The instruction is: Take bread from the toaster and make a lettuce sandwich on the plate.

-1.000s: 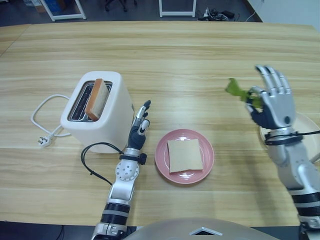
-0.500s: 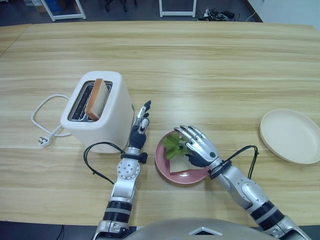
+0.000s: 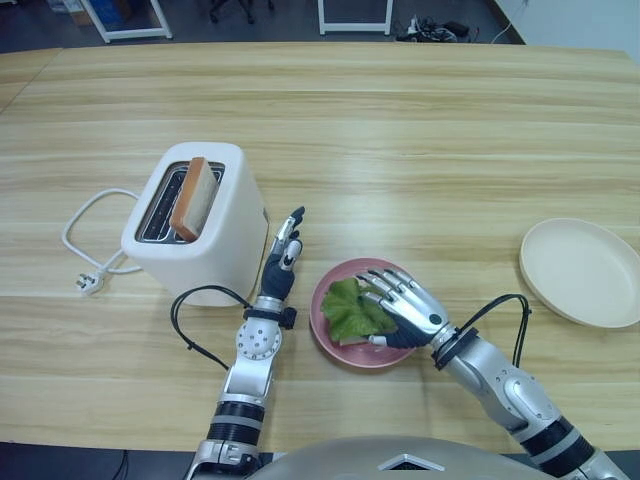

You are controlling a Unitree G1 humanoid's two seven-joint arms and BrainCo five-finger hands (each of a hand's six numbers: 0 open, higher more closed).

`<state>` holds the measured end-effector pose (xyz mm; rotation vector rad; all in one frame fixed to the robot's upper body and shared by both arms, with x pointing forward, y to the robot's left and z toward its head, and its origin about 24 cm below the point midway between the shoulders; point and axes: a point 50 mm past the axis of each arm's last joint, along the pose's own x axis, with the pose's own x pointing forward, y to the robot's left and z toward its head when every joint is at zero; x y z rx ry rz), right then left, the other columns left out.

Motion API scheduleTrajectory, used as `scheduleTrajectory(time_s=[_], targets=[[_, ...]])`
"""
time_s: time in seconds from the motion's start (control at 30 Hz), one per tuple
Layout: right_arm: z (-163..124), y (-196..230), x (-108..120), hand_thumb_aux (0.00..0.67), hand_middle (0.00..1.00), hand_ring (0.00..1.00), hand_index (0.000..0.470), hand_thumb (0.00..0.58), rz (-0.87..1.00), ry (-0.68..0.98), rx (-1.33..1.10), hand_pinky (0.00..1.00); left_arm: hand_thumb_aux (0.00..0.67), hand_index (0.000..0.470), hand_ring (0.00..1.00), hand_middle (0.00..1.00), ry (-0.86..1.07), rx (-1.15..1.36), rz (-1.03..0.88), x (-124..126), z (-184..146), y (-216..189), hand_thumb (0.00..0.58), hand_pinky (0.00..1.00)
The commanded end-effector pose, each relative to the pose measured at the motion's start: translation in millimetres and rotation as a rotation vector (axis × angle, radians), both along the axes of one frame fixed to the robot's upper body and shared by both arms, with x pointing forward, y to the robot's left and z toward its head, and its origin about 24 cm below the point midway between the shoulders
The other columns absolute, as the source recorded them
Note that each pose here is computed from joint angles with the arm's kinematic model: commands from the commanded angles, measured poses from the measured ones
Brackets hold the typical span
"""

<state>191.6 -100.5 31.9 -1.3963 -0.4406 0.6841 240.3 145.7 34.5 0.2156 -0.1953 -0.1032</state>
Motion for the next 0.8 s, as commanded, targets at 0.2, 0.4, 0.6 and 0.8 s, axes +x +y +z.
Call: scheduleTrajectory(time_s=[0.2, 0.4, 0.6, 0.8], targets=[[57.6, -29.0, 19.7, 0.000, 0.00, 0.00, 0.000, 0.000, -0.111, -0.031, 0.313, 0.00, 0.000, 0.000, 0.00, 0.00, -0.191, 0.142, 0.046, -5.2, 29.9, 7.1, 0.000, 0.00], [87.5, -60.3, 40.5, 0.000, 0.00, 0.00, 0.000, 0.000, -0.356, 0.010, 0.904, 0.00, 0.000, 0.000, 0.00, 0.00, -0.692, 0.641, 0.426, -30.8, 133.3, 53.1, 0.000, 0.00], [77.9, -66.1, 43.8, 0.000, 0.00, 0.00, 0.000, 0.000, -0.423, 0.076, 0.977, 0.00, 0.000, 0.000, 0.00, 0.00, -0.395, 0.959, 0.746, -25.1, 133.6, 120.7, 0.000, 0.00], [81.4, -73.1, 44.2, 0.000, 0.00, 0.00, 0.000, 0.000, -0.454, 0.037, 1.024, 0.00, 0.000, 0.000, 0.00, 0.00, -0.001, 0.982, 0.575, -17.6, 86.5, 130.2, 0.000, 0.00]])
